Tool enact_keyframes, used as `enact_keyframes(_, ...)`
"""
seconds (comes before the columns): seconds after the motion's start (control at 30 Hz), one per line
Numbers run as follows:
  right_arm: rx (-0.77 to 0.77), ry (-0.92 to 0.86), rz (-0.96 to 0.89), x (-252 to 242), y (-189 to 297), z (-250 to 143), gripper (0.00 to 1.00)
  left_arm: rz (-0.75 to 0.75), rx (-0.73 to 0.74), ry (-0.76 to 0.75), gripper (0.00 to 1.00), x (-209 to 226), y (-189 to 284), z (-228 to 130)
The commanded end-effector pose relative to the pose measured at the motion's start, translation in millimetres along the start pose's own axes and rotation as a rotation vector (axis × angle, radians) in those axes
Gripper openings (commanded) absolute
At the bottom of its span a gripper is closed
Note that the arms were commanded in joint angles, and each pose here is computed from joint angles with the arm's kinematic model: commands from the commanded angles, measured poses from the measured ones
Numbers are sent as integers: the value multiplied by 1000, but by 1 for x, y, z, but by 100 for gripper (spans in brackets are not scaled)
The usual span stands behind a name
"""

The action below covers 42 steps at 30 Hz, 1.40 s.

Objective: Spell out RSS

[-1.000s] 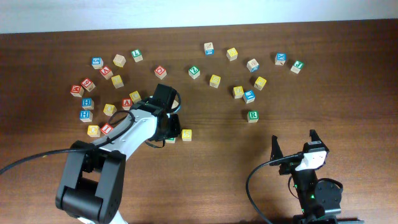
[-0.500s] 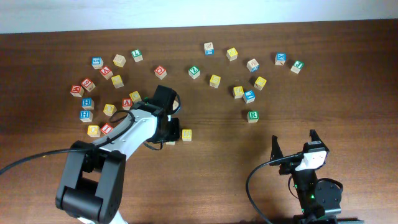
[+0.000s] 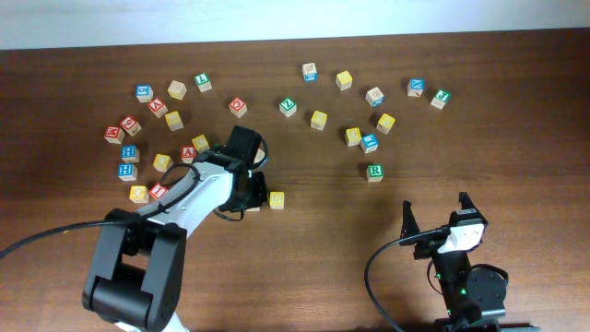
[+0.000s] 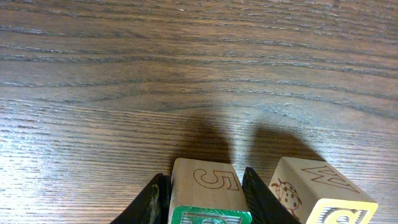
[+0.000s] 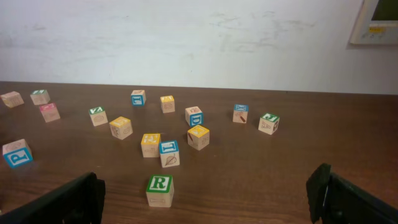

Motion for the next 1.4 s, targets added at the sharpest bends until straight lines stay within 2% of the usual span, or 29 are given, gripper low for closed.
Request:
enact_keyframes(0.0,5,3,-15,-2,0,-2,98,-4,8,58,28,-1,-3,-2)
enact_keyframes(0.07,5,3,-15,-2,0,-2,98,-4,8,62,28,-1,-3,-2)
enact_keyframes(0.17,5,2,-15,-2,0,-2,98,-5,9,66,33,-1,-3,-2)
enact_keyframes(0.2,5,3,-15,-2,0,-2,98,-4,9,65,42,-1,-3,-2)
enact_keyframes(0.23,5,3,-15,-2,0,-2,98,-4,9,64,65,-1,-3,-2)
enact_keyframes(0.3,5,3,-15,-2,0,-2,98,-15,7,59,71,-3,-1,0)
enact_keyframes(0.63,5,3,-15,-2,0,-2,98,-56,-76,-25,71,-32,66,42)
enact_keyframes(0.7,5,3,-15,-2,0,-2,98,-107,-41,-108,63,-41,74,39)
enact_keyframes(0.8,5,2,-15,-2,0,-2,98,-105,2,-202,57,-57,70,20)
enact_keyframes(1.0,5,3,-15,-2,0,-2,98,5,25,-307,59,-77,47,-7)
enact_keyframes(1.3,5,3,-15,-2,0,-2,98,94,109,-319,61,-73,6,-11)
enact_keyframes(1.37,5,2,-15,-2,0,-2,98,100,117,-319,57,-72,3,-12)
Point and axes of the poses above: each gripper's point midway between its finger pads, its own y axis back along the fingers, its own x axis along the line the jaws close on, z = x × y, the point moved 9 cm from there along y, back along the fingers, and after that the axes turned 2 degrees about y, right-handed, at the moved point
